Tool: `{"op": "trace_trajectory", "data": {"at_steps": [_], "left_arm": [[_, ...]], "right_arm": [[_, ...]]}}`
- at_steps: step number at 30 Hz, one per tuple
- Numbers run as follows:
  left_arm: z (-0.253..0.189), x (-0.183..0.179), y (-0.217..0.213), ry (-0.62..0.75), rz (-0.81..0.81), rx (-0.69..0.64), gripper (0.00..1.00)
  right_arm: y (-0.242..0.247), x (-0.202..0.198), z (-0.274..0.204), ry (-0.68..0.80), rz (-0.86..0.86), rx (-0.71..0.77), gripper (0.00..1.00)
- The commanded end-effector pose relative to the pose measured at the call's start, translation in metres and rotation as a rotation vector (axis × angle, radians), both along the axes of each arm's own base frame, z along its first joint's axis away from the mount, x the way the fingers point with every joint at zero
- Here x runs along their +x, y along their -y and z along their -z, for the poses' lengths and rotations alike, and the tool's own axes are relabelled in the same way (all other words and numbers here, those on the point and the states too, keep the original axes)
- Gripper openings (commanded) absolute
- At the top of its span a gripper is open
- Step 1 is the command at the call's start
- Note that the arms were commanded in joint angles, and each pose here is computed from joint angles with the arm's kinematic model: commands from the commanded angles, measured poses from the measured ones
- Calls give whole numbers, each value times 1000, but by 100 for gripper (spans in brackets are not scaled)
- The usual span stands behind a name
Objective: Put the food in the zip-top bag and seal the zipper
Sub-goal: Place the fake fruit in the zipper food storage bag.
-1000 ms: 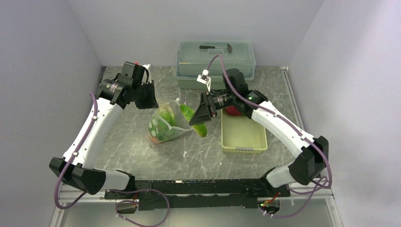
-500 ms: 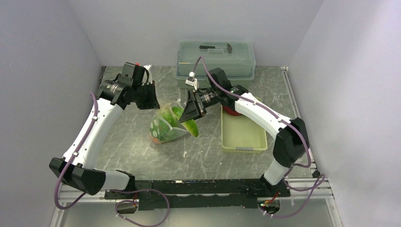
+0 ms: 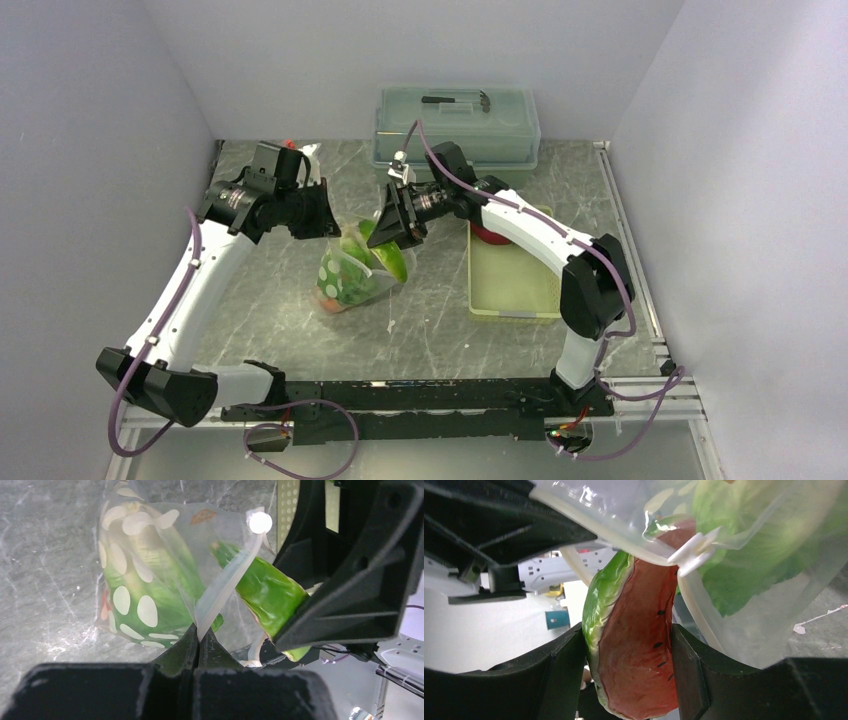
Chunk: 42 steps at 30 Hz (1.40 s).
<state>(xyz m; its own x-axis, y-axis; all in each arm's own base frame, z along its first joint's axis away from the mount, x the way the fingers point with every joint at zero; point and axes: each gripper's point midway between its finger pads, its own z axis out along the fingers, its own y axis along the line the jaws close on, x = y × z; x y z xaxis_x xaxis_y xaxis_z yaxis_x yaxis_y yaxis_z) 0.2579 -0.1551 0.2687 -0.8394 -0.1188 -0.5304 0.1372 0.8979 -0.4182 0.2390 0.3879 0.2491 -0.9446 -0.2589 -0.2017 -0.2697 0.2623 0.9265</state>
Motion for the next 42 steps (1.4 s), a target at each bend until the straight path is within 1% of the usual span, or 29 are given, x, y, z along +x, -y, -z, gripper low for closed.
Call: {"op": "trace_trajectory", "data": {"at_steps": [1, 11, 14, 19, 27, 30, 35, 42], "left_arm": [[-23, -3, 13, 83, 41, -103, 0], [-26, -17, 28, 95, 117, -176, 0], [-26, -20, 34, 105, 137, -179, 0], [-20, -26, 44, 103, 172, -157, 0], [-3, -35, 54, 114, 231, -56, 0], [1, -37, 55, 114, 236, -28, 0], [-2, -33, 56, 117, 203, -36, 0], [-13, -26, 62, 118, 157, -81, 0]], "right_arm": [[-13, 19, -18, 8, 78, 18, 15], [-22, 41, 0, -88, 216, -38, 15], [-25, 44, 2, -122, 239, -24, 15], [-28, 44, 3, -178, 236, 3, 15], [-29, 37, -2, -204, 179, 37, 15], [-27, 39, 5, -182, 205, -1, 15], [-22, 44, 16, -112, 249, -68, 15], [-17, 45, 26, -1, 303, -143, 23]]}}
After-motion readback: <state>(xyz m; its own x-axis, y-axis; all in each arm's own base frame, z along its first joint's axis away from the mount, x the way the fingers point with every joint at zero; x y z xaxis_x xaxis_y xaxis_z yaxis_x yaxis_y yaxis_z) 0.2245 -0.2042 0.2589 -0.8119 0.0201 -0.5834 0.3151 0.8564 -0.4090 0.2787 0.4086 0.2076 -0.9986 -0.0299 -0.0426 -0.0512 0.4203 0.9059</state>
